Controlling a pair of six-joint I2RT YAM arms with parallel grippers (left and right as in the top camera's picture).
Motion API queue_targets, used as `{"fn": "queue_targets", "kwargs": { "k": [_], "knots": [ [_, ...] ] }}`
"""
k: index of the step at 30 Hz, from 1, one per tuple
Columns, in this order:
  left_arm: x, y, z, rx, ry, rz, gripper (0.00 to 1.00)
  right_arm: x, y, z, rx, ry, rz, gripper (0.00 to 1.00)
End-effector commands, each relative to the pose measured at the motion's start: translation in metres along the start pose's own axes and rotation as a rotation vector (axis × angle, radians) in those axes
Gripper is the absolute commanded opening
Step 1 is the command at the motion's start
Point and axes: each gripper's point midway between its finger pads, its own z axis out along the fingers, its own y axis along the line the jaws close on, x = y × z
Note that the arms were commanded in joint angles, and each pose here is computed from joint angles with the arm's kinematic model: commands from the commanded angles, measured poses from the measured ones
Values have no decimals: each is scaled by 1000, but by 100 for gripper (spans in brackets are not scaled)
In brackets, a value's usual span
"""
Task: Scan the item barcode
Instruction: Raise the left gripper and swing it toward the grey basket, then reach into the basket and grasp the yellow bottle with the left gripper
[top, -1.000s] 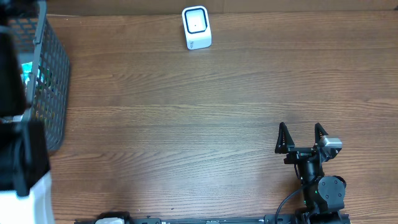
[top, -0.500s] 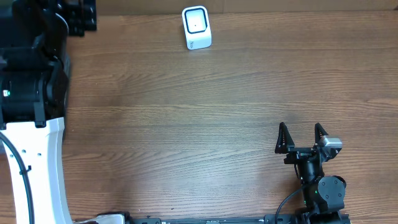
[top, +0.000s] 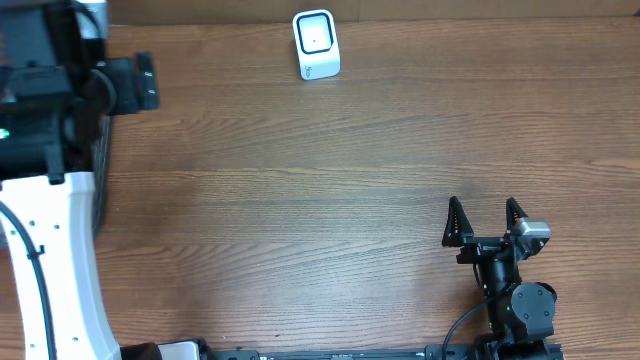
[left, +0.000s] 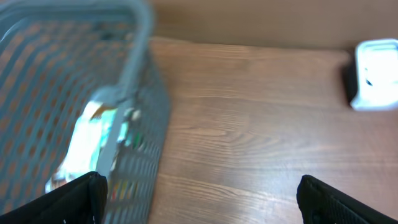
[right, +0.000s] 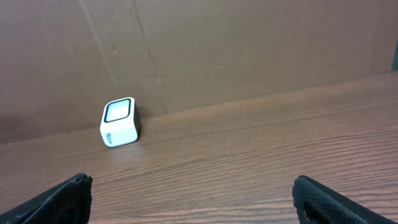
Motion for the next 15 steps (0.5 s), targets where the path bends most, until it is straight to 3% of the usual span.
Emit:
{"fn": "queue_targets", "kwargs": {
  "k": [1, 8, 15],
  "knots": [
    [1, 49, -1, -109, -6, -223, 99, 2, -1, 0, -1, -5, -4, 100],
    [23, 146, -5, -222, 5, -467, 100, 2, -1, 0, -1, -5, -4, 100],
    [49, 203, 2, -266, 45, -563, 100, 2, -1, 0, -1, -5, -4, 100]
  ]
}}
